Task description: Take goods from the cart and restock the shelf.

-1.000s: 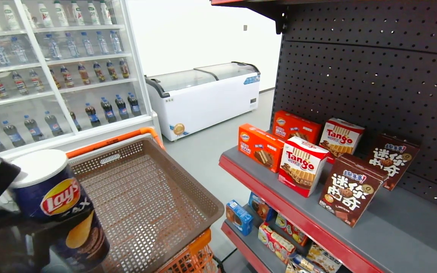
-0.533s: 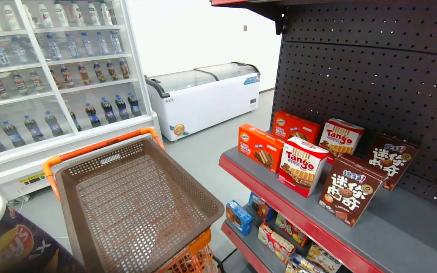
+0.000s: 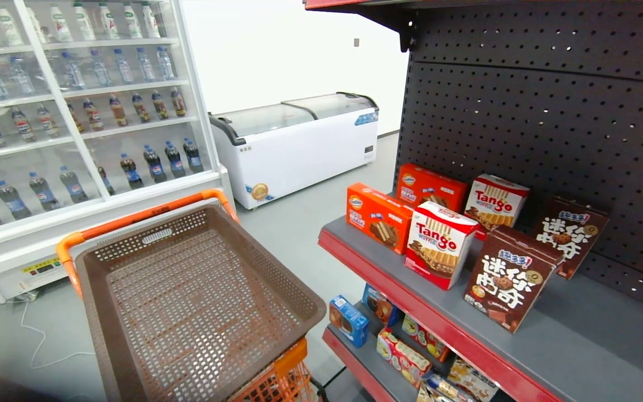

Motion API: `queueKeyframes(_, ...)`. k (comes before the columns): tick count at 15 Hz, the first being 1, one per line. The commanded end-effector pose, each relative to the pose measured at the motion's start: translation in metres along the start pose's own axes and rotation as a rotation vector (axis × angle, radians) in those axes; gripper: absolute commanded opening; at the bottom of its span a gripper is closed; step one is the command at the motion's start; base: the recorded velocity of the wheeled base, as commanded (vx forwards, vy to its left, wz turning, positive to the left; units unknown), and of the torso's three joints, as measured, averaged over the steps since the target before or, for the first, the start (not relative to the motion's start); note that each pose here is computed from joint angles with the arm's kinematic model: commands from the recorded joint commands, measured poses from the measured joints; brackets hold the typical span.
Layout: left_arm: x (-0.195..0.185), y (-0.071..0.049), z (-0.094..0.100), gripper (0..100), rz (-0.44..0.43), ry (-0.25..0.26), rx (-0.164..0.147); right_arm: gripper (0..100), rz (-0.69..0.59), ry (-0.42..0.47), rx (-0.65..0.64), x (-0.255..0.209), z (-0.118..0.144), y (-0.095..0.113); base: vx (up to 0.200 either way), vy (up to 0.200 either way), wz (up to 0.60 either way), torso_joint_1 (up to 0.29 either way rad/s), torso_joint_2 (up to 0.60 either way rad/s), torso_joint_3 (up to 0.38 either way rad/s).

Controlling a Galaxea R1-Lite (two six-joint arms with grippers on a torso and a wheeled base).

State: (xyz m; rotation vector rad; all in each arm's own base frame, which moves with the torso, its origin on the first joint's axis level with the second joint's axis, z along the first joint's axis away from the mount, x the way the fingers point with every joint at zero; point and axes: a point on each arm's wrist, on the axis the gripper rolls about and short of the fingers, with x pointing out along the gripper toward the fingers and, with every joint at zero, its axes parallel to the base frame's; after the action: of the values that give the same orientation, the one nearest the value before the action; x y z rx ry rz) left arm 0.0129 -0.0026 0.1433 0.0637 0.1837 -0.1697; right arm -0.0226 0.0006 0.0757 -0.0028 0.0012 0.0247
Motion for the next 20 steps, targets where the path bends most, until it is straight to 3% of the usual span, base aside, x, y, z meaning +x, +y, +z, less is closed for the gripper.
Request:
queueKeyframes(1, -0.010, -0.001, -0.004, 0, 0.002, -0.044, 0.002, 100, 0.000, 0.000, 0.000, 0.000, 0.000, 0.000, 0.000, 0.000, -0.60, -0.012, 0.00, 0.002)
queueKeyframes(18, -0.016, -0.002, -0.016, 0, -0.017, -0.039, -0.004, 100, 0.000, 0.000, 0.001, 0.000, 0.000, 0.000, 0.000, 0.000, -0.60, 0.002, 0.00, 0.003)
queueKeyframes(20, -0.016, -0.002, -0.015, 0, -0.017, -0.040, -0.004, 100, 0.000, 0.000, 0.001, 0.000, 0.000, 0.000, 0.000, 0.000, 0.00, 0.000, 0.00, 0.000)
